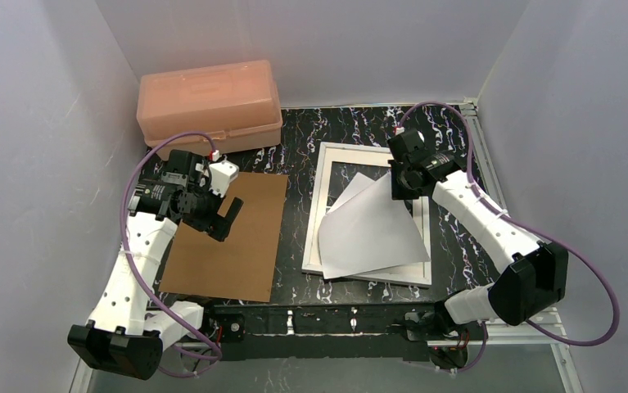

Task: Put the photo into the frame

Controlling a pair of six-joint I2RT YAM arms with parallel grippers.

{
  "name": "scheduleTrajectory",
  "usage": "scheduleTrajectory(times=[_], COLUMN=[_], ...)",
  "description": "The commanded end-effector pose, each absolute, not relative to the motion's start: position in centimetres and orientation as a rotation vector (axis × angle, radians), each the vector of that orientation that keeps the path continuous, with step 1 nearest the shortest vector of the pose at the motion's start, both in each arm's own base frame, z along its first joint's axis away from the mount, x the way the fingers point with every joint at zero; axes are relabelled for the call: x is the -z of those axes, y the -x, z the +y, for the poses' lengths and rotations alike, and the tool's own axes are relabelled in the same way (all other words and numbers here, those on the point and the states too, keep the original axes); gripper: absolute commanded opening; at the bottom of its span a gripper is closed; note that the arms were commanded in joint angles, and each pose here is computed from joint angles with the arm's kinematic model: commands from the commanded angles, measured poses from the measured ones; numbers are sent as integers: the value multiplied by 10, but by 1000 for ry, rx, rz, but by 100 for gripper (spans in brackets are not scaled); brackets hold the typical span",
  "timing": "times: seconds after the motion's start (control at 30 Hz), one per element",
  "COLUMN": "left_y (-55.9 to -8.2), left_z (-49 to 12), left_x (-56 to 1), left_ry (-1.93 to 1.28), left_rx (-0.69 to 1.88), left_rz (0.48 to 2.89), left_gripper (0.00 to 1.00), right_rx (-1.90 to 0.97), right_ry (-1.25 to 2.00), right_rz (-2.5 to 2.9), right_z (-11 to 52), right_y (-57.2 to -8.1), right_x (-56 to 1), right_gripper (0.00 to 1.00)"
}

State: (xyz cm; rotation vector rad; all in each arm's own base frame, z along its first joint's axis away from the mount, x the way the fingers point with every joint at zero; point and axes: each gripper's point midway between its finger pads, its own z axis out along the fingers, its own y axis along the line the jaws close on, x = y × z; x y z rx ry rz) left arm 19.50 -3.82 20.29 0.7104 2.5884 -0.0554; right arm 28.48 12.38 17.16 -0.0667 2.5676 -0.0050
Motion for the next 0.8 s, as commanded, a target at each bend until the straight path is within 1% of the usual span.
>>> scheduleTrajectory(times=[0.0,0.2,0.33,0.43,0.5,0.67,0.77], left_y=[-188,-187,-188,-188,-187,-186,-187], left_z=[-39,-37,-38,-39,-40,-40,-39], left_x=[-201,-204,-202,-202,-203,-200,-202], left_ry=[-717,-722,-724,-729,-731,-740,-745], left_rx=[81,73,77,88,98,97,90], left_rz=[2587,2584,2592,2596,2592,2593,2583], left_gripper=[99,98,99,99,98,98,99], right_rx=[89,60,-156,-270,-399,-781,-961], right_ry=[75,64,111,107,127,245,334], right_rz=[2549,2549,2598,2620,2584,2357,2244], right_z=[110,109,137,147,161,212,233], right_y=[-289,-290,-279,-264,-259,-266,-259], right_x=[-178,-172,-182,-191,-211,-303,-342], right_gripper=[1,1,1,5,5,3,3])
